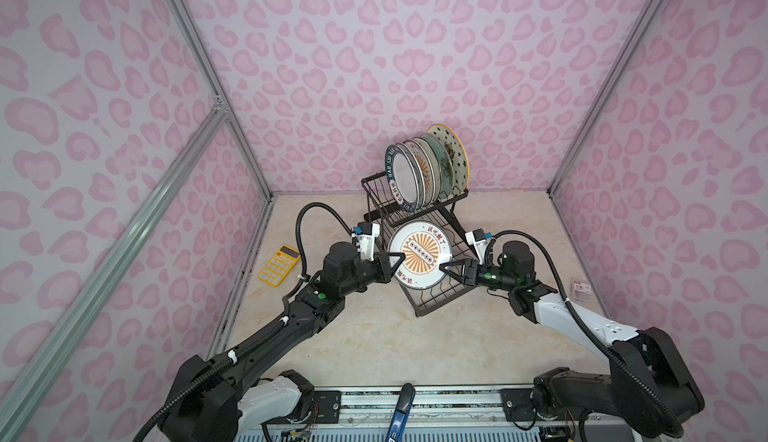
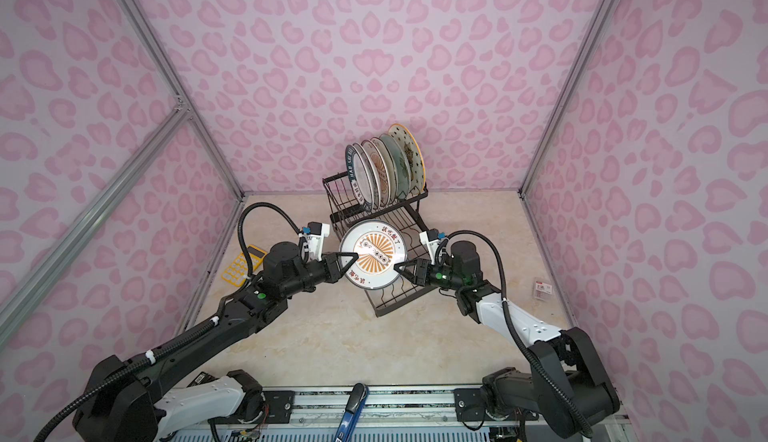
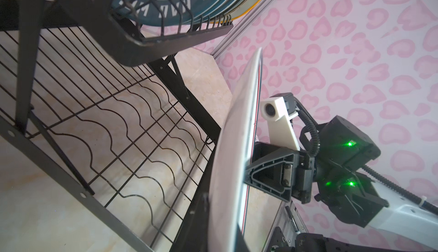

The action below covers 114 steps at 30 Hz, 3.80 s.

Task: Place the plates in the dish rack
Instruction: 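Carry the plate toward the left gripper and close the left gripper on its rim, then move the plate with both grippers toward the rack slot in front of the other plates, then open and withdraw the left gripper while the right pushes the plate into the rack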

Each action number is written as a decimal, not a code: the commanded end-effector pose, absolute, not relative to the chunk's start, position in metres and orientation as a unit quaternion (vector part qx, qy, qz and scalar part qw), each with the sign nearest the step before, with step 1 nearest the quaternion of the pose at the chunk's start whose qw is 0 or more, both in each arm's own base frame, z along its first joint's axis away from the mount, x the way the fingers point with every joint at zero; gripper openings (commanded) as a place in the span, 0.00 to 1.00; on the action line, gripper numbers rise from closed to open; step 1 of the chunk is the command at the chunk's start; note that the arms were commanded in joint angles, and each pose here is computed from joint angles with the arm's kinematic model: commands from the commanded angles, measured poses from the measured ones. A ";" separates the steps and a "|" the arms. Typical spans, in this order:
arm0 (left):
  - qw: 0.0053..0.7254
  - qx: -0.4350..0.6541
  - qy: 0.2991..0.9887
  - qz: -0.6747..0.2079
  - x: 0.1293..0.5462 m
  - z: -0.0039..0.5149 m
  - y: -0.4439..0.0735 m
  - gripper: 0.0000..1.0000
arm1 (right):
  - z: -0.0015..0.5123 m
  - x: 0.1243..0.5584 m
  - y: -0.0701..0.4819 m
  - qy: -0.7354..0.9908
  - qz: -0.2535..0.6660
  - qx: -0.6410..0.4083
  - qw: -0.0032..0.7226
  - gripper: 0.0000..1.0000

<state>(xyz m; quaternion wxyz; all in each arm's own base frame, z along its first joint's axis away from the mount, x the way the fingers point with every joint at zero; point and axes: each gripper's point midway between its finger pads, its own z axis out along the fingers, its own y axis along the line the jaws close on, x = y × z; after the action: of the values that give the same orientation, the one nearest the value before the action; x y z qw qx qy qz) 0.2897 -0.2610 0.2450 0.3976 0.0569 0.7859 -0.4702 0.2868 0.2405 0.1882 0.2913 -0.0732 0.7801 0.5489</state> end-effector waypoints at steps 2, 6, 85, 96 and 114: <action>0.443 0.050 0.758 -0.476 0.293 0.266 -0.254 0.03 | 0.213 0.285 0.253 0.745 0.572 -0.080 0.334 0.43; 0.466 0.033 0.748 -0.471 0.292 0.271 -0.243 0.03 | 0.228 0.282 0.266 0.722 0.589 -0.086 0.352 0.45; 0.526 0.000 0.774 -0.353 0.281 0.277 -0.184 0.55 | 0.375 0.339 0.284 0.721 0.402 -0.131 0.549 0.00; 0.529 -0.007 0.778 -0.340 0.278 0.274 -0.173 0.56 | 0.408 0.367 0.286 0.733 0.245 -0.112 0.624 0.00; 0.537 -0.010 0.773 -0.337 0.272 0.280 -0.164 0.56 | 0.412 0.415 0.342 0.754 0.028 -0.138 0.641 0.00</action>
<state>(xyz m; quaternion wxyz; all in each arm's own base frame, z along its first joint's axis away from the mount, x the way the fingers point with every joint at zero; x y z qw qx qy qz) 0.2723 -0.1655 0.2772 0.5313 -0.0124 0.7758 -0.3402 0.4091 0.3444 0.4148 0.6380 -0.1374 0.7544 0.0700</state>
